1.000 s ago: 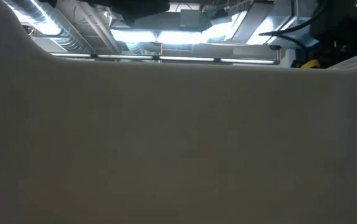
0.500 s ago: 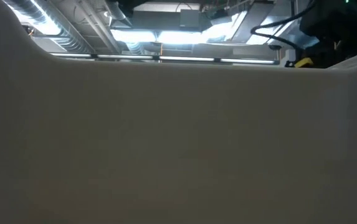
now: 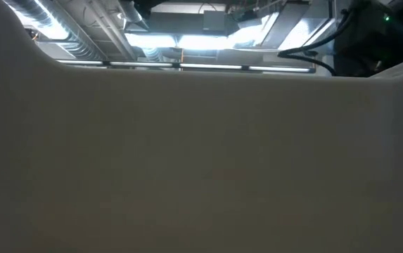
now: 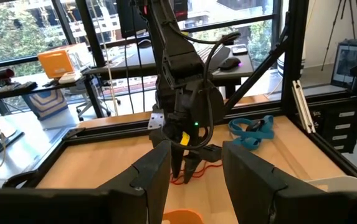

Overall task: Sort rubber bands into baskets
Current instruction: Put the red rubber band in the white bin

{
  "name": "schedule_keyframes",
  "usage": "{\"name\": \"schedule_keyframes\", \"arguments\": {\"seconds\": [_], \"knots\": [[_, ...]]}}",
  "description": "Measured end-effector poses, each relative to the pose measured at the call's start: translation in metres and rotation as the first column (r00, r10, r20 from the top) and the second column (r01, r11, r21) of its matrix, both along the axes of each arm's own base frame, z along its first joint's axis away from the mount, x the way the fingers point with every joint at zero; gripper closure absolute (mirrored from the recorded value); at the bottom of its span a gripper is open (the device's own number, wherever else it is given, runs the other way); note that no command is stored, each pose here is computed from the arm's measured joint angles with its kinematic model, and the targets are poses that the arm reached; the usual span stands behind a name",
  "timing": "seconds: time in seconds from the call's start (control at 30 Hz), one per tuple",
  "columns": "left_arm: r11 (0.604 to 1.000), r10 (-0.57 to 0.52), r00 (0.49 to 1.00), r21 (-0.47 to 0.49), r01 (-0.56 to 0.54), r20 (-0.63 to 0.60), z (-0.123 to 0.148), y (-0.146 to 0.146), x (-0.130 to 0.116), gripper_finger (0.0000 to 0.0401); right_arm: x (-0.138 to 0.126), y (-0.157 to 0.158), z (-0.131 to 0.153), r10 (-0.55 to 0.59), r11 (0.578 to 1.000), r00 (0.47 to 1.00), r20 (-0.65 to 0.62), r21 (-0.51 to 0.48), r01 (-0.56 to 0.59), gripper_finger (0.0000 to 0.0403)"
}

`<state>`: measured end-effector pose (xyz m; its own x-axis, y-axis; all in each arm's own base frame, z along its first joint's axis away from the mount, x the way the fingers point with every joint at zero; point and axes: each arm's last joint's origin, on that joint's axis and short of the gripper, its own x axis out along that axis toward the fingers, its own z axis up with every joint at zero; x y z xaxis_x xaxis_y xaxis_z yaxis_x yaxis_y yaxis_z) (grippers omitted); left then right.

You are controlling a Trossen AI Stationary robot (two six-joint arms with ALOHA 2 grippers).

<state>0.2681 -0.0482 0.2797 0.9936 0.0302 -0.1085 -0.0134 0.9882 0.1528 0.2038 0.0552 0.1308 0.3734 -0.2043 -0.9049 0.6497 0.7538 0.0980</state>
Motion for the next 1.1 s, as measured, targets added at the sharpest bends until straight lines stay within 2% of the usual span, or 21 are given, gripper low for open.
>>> {"name": "schedule_keyframes", "arguments": {"seconds": [0.2,0.53,0.77,0.97,1.1], "knots": [[1.0,0.0,1.0,0.0,0.0,-0.001,0.0,0.0,0.0,0.026,0.0,0.0,0.0,0.01,1.0,1.0,-0.002,-0.004,-0.01,0.0302],[1.0,0.0,1.0,0.003,0.0,-0.003,0.0,0.0,0.0,0.026,0.002,0.001,0.005,0.073,0.997,0.997,-0.008,-0.027,-0.073,0.0397],[1.0,0.0,1.0,0.002,0.0,-0.001,0.0,0.0,0.0,0.026,0.016,0.005,0.03,0.133,0.989,0.991,-0.009,-0.068,-0.134,0.0388],[1.0,0.0,1.0,0.0,0.0,-0.002,0.0,0.0,0.0,0.026,0.033,0.01,0.05,0.19,0.98,0.978,0.092,-0.075,-0.183,0.0387],[1.0,0.0,1.0,0.0,0.0,-0.002,0.0,0.0,0.0,0.026,0.046,0.015,0.064,0.266,0.964,0.945,0.188,-0.079,-0.256,0.0387]]}}
